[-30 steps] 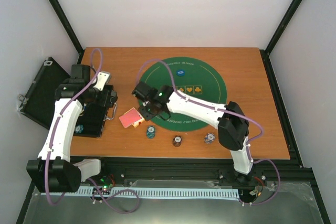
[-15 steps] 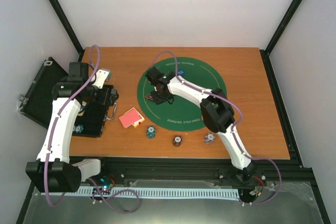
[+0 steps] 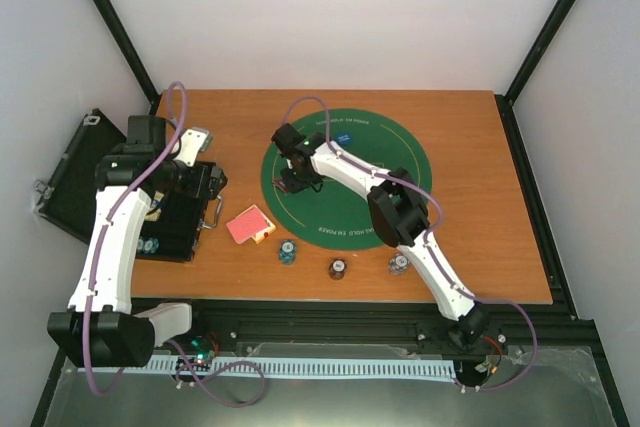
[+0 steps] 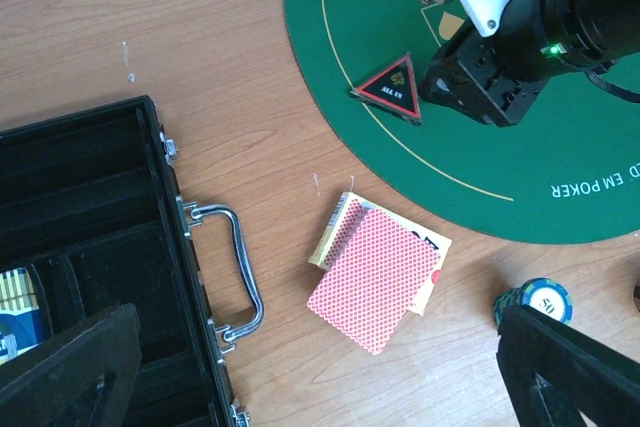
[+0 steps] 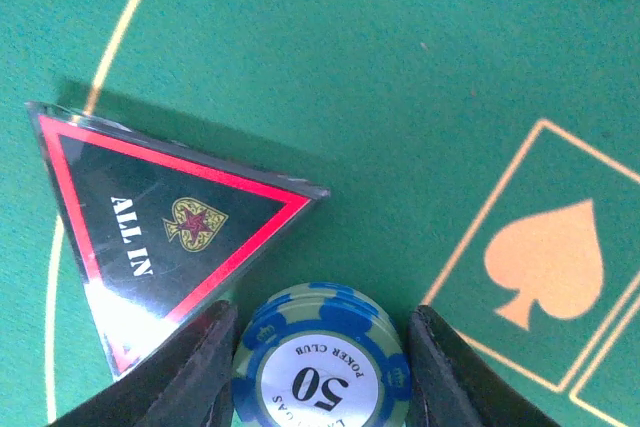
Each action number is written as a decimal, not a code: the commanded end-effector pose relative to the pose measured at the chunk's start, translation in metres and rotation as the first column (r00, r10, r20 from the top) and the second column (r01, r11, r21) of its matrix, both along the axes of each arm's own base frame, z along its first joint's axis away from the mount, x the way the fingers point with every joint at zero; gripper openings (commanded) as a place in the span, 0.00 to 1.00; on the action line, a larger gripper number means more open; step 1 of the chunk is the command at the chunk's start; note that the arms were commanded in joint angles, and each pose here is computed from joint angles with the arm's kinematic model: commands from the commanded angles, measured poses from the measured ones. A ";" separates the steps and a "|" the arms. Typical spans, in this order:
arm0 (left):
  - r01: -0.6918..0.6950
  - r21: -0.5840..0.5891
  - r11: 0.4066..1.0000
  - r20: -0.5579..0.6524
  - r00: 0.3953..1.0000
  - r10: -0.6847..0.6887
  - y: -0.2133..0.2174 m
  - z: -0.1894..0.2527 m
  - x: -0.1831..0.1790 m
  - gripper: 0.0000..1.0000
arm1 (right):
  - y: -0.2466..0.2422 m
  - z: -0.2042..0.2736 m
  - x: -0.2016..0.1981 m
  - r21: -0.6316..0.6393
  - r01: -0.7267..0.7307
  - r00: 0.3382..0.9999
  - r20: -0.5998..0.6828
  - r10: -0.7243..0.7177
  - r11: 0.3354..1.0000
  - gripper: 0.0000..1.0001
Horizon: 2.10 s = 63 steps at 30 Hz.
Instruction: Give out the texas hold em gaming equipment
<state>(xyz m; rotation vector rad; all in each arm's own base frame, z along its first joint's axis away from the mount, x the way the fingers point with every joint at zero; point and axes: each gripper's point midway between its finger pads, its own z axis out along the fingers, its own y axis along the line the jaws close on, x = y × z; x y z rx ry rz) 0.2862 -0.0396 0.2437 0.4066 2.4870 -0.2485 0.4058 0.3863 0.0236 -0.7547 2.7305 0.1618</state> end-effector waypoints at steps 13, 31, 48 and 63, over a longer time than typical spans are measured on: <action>0.021 -0.001 1.000 0.034 0.999 -0.021 -0.002 0.014 -0.007 1.00 | 0.004 0.030 0.002 0.032 0.012 0.999 0.036 -0.013 0.999 0.61; 0.035 0.001 0.999 0.030 0.999 -0.035 -0.003 0.004 -0.019 1.00 | 0.025 0.104 -0.167 0.108 -0.142 0.984 0.120 0.129 0.984 0.85; 0.025 0.011 1.000 -0.006 1.000 -0.025 -0.001 -0.010 -0.020 1.00 | 0.031 0.040 -0.210 0.072 -0.188 0.982 0.001 0.188 0.980 0.82; 0.032 0.011 0.999 0.017 0.999 -0.032 -0.001 -0.001 -0.019 1.00 | 0.029 0.021 -0.206 0.035 -0.190 0.982 -0.001 0.190 0.981 0.70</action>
